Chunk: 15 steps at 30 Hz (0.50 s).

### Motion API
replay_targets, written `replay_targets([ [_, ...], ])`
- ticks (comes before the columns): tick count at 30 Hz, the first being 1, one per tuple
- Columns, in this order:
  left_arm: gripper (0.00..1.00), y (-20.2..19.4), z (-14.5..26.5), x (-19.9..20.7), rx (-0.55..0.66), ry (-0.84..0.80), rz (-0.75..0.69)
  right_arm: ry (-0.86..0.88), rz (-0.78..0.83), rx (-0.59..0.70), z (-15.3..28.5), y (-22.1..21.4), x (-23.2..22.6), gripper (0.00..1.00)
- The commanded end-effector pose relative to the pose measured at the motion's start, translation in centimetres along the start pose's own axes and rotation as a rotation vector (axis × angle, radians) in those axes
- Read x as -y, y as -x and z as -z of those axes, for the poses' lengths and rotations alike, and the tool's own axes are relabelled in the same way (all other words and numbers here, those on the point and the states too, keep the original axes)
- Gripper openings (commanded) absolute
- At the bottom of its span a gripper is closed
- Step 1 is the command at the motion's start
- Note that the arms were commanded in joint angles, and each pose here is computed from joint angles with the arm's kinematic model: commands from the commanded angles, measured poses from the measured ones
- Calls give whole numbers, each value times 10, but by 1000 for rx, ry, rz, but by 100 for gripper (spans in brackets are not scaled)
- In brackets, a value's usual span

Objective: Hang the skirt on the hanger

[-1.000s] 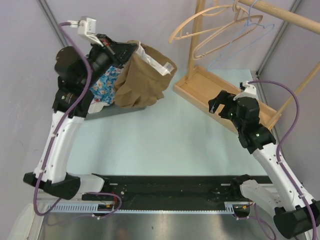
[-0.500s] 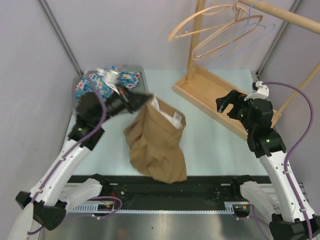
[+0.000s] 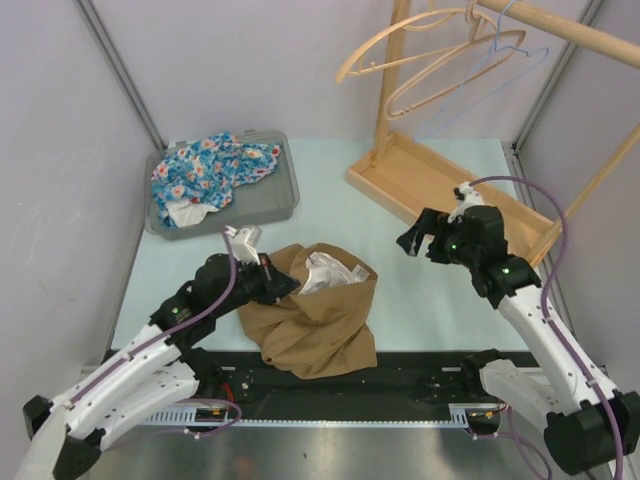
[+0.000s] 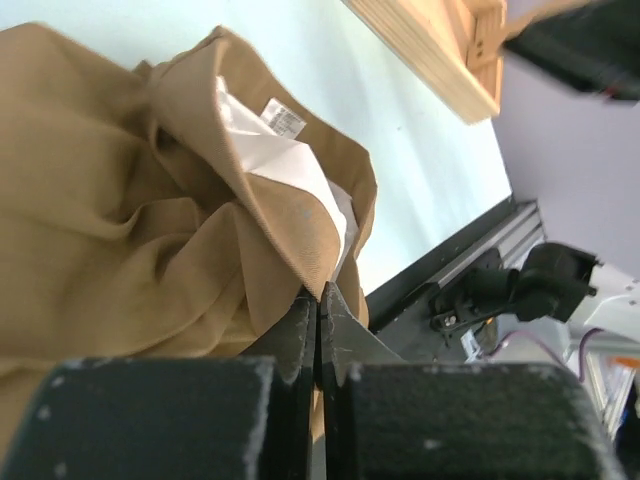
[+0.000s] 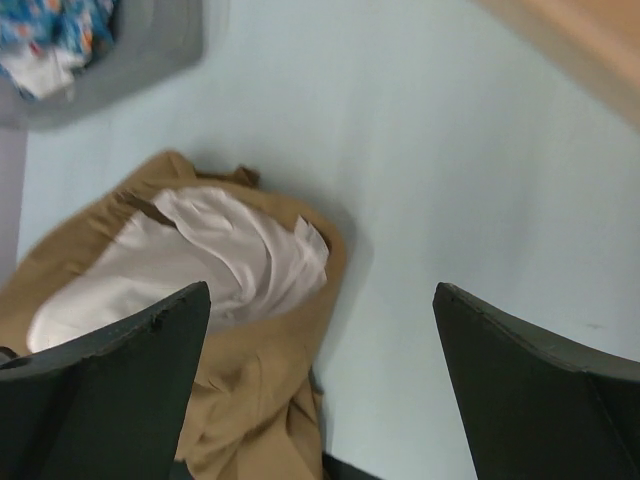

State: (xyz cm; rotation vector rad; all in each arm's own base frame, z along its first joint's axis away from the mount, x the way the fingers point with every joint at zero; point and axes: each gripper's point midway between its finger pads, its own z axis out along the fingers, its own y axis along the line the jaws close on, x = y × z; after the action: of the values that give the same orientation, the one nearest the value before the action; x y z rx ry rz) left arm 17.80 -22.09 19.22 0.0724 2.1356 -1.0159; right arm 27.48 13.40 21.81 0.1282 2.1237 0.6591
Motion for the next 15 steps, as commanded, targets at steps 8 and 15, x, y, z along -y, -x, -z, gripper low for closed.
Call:
replay_targets([
  [8, 0, -63, 27, -26, -181, 72, 174, 124, -1, -430, -34, -122, -42, 100],
  [15, 0, -103, 22, -30, -295, 60, 147, 79, 11, -493, -50, -142, -42, 100],
])
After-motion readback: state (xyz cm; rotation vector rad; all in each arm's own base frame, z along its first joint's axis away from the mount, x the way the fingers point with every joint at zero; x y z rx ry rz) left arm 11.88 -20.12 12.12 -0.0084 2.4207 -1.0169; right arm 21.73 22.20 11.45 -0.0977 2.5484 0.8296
